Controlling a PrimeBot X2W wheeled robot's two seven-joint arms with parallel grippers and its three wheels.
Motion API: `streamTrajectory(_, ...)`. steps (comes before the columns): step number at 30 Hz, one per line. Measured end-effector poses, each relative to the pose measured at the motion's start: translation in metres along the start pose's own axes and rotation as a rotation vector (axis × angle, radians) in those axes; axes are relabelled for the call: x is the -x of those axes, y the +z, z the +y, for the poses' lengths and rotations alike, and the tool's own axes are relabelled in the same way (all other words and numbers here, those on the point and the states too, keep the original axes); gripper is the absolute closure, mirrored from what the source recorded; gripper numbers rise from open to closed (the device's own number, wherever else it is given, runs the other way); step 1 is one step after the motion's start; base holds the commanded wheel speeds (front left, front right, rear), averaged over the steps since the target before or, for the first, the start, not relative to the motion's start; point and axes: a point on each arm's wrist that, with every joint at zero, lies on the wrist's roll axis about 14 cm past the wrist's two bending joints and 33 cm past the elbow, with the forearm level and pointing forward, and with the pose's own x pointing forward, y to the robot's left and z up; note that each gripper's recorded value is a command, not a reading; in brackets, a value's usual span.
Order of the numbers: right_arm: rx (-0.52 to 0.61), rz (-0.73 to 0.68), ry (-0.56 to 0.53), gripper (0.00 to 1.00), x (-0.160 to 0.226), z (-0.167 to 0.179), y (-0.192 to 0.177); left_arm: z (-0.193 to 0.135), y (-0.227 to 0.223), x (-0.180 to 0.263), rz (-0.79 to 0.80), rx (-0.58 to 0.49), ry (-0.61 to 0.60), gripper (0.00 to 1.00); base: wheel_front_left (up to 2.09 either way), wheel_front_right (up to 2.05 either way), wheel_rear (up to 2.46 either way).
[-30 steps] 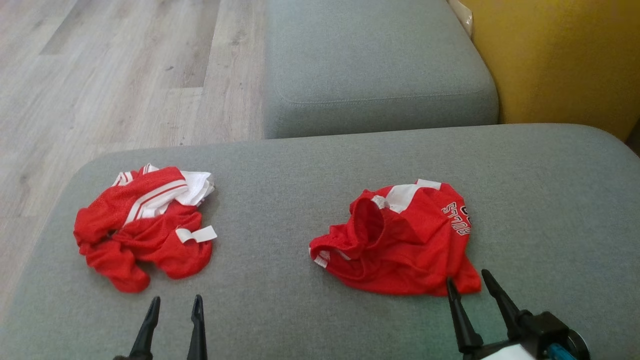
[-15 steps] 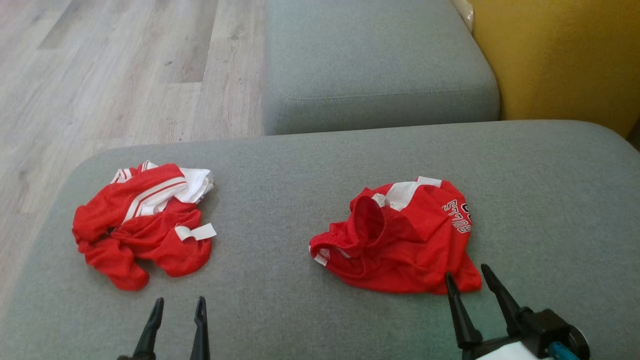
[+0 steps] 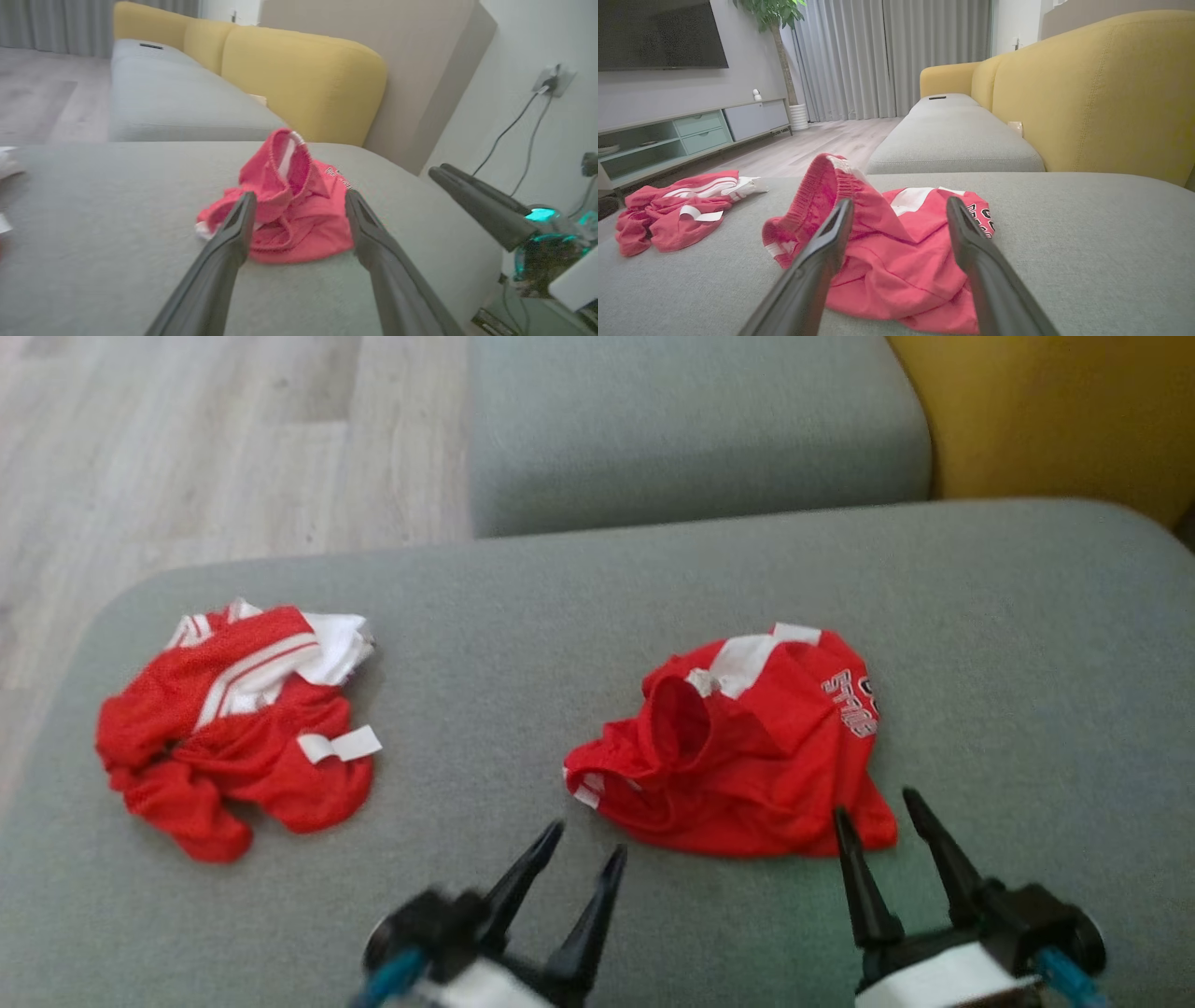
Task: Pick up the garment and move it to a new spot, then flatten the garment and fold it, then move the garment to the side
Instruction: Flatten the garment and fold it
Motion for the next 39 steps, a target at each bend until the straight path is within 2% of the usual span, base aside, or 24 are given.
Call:
streamTrajectory(4,0.000,-0.017,-0.016,0.00,-0.013,-0.007,0.007,-0.023,-0.001,-0.045,0.029,0.135,-0.127,0.00,0.00,0.00,0.00)
streamTrajectory(9,-0.002,0.002,-0.062,0.00,-0.010,-0.021,0.001,-0.035,-0.019,-0.073,0.120,0.265,-0.168,0.00,0.00,0.00,0.00)
streamTrajectory(16,0.006,0.023,-0.125,0.00,-0.012,-0.042,-0.003,-0.038,-0.026,-0.117,0.177,0.300,-0.184,0.00,0.00,0.00,0.00)
streamTrajectory(27,0.012,0.059,-0.165,0.00,-0.013,-0.055,-0.013,-0.011,-0.037,-0.154,0.220,0.368,-0.072,0.00,0.00,0.00,0.00)
streamTrajectory(28,0.013,0.059,-0.167,0.00,-0.013,-0.056,-0.013,-0.010,-0.037,-0.156,0.221,0.374,-0.070,0.06,0.00,0.00,0.00)
streamTrajectory(30,0.015,0.054,-0.168,0.00,-0.014,-0.056,-0.011,-0.008,-0.037,-0.158,0.224,0.384,-0.061,0.58,0.00,0.00,0.00)
streamTrajectory(31,0.017,0.048,-0.169,0.00,-0.015,-0.057,-0.009,-0.007,-0.038,-0.159,0.224,0.385,-0.055,0.70,0.00,0.00,0.00)
streamTrajectory(32,0.018,0.044,-0.170,0.00,-0.015,-0.058,-0.008,-0.006,-0.038,-0.159,0.227,0.382,-0.053,1.00,0.00,0.00,0.00)
streamTrajectory(39,0.020,0.031,-0.192,0.00,-0.007,-0.062,-0.004,-0.006,-0.044,-0.160,0.249,0.368,-0.049,1.00,0.00,0.00,0.00)
